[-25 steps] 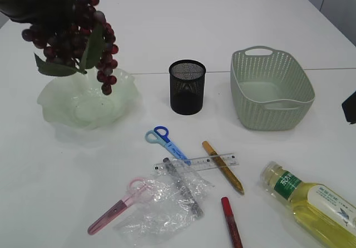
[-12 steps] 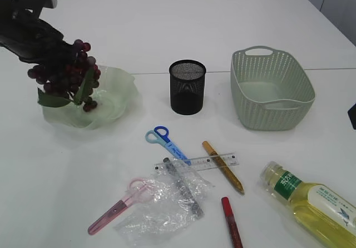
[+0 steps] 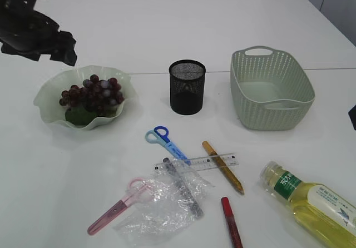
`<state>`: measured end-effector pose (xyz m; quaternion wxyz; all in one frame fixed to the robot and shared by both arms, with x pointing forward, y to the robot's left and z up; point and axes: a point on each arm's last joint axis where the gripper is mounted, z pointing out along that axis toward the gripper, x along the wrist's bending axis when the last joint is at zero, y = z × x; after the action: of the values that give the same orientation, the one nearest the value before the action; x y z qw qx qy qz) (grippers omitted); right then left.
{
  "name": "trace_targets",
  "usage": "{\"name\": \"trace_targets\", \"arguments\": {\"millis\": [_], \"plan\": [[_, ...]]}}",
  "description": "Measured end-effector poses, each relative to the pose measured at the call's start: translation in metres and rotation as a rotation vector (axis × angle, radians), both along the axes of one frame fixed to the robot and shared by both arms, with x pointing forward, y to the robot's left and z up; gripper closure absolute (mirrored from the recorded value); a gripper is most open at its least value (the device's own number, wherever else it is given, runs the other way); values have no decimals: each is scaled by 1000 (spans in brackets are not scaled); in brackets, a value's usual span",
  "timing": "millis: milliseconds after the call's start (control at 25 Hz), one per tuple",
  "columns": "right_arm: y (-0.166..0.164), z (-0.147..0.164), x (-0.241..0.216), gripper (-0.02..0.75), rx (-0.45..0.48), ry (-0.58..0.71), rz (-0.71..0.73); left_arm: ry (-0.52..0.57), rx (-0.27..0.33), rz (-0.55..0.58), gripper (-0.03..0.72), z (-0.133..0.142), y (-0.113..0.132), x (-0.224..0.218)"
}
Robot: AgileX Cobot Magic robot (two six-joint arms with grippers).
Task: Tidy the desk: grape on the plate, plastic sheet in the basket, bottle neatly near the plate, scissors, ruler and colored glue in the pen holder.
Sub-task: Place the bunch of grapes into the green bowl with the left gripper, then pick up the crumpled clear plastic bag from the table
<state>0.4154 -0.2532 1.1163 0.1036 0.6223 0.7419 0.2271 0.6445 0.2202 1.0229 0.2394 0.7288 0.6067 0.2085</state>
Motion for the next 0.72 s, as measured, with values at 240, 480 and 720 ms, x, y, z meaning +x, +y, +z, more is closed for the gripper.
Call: {"name": "trace_targets", "arguments": {"millis": [240,480,720], "plan": [[0,0,0,192,0,0,0,92,22,12,121,51,8,-36],[5,5,-1,192,2,-15,32,220,46,11,158,57,18,-84],[31,5,-5,192,4,-6,163,260,-48,34,165,45,23,-134]]}}
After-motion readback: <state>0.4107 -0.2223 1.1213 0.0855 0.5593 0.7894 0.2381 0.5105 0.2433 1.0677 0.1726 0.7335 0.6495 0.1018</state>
